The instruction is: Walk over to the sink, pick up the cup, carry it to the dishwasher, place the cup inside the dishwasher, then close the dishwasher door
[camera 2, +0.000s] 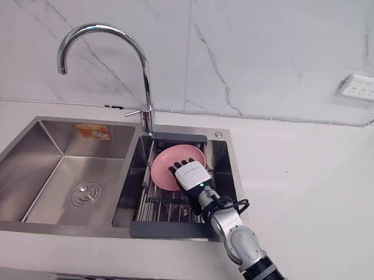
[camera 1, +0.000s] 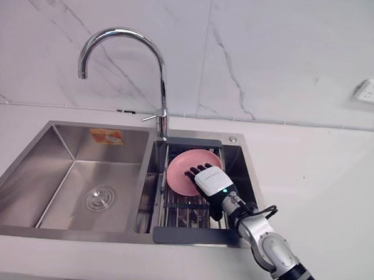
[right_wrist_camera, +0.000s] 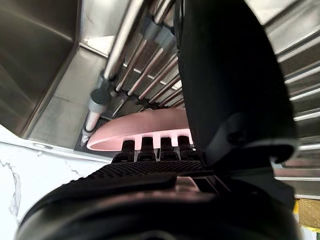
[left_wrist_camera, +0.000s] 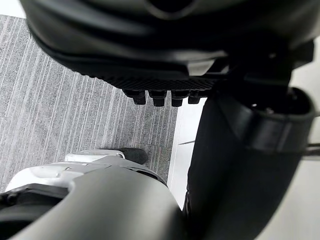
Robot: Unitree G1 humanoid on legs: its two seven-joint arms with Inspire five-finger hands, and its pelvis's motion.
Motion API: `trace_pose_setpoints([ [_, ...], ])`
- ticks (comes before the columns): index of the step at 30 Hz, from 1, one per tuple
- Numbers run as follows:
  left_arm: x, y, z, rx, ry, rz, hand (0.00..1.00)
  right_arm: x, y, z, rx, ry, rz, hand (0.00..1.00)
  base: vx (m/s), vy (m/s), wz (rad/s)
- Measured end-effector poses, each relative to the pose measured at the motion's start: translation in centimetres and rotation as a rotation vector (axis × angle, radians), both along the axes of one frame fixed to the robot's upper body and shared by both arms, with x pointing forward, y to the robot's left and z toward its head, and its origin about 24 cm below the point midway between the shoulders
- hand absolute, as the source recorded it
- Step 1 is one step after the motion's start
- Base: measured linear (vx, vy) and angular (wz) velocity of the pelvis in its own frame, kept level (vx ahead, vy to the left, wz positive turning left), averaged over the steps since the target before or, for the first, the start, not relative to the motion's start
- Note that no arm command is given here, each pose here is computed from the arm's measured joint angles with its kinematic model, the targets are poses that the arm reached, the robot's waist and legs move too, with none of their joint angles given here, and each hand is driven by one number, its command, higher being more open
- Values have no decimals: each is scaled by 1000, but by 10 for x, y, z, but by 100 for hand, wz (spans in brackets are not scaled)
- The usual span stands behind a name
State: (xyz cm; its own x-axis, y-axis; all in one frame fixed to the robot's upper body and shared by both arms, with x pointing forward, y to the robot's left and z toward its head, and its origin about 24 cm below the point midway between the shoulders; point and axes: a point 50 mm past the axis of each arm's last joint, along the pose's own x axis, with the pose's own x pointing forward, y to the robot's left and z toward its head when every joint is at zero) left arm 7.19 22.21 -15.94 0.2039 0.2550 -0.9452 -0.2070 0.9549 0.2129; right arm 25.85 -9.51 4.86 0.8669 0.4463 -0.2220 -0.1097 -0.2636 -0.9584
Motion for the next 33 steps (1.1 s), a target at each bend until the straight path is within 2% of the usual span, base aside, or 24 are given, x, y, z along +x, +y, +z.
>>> trace_pose_setpoints([
  [7,1,0,0,10,-16,1,100,-6,9,-2,13,-68,68,0,0,0,0],
  [23,0,1,0,60,-43,18,100,-11,-3,-3,123,-162,46,0,0,0,0],
  [28,-2,1,-1,65,-39,24,100,-10,-16,-3,315,-115,-65,0,0,0,-1],
  [33,-3,2,-1,67,-38,35,100,-6,-37,-4,620,-18,-263,0,0,0,0],
])
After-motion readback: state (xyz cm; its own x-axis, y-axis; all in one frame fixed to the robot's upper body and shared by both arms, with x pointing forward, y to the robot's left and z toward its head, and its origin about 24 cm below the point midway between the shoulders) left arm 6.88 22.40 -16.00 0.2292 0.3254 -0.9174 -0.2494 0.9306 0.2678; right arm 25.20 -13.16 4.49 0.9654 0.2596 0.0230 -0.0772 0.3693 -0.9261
